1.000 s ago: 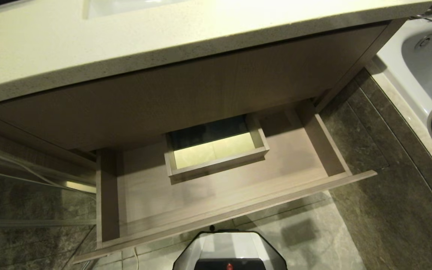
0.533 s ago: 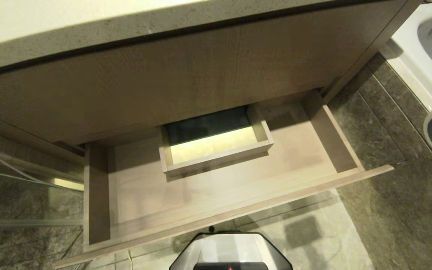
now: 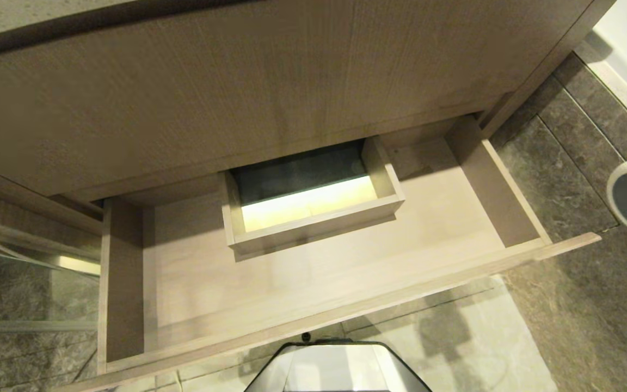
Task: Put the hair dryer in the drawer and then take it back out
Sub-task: Put it into the drawer
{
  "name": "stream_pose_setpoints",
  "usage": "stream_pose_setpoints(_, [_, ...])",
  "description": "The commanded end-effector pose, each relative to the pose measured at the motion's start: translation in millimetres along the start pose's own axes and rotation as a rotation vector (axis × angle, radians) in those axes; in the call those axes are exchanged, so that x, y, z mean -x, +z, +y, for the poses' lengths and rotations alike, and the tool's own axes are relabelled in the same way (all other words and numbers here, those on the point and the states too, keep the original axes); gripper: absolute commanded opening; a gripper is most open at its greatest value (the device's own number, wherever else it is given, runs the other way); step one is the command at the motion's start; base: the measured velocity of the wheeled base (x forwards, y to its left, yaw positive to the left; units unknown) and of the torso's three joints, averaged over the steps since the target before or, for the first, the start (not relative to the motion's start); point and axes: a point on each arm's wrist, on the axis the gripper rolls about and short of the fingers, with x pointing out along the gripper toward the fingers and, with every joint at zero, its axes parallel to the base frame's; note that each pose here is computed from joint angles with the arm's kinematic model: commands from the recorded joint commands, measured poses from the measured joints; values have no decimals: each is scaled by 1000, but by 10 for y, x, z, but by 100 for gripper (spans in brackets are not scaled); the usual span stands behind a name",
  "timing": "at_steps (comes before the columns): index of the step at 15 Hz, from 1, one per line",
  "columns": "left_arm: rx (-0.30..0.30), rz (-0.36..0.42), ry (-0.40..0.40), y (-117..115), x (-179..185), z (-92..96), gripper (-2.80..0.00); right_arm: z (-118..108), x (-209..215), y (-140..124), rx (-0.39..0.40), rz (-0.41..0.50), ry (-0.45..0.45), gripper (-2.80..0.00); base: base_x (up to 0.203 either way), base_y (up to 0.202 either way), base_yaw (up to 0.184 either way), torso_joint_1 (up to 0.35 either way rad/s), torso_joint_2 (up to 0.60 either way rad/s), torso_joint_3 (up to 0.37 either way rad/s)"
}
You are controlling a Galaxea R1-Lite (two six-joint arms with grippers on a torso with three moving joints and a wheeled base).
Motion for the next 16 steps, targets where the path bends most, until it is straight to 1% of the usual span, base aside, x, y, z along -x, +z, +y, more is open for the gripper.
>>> stream_pose_setpoints(1, [0,4,0,-8,-2,0,-280,-18,-83,21,-2,34,14,-280,0,0,0,-107,430,275])
stream_pose_setpoints(5, [0,4,-1,-8,-2,0,-280,-56,-267,58,-25,108,42,-280,0,0,0,-56,379,314])
stream_pose_setpoints(8, [0,4,0,-8,-2,0,-280,-118,-495,139,-36,196,70,-280,0,0,0,50,265,288])
stream_pose_setpoints(11, [-1,4,0,-8,-2,0,-280,-277,-1036,319,-64,352,119,-280,0,0,0,115,81,221])
stream_pose_setpoints(14, [0,4,2,-8,-2,0,-280,-481,-1571,511,-108,469,166,-280,0,0,0,78,45,91])
stream_pose_setpoints(16, [0,3,0,-4,-1,0,-280,-593,-1910,475,-150,552,207,-280,0,0,0,32,15,40])
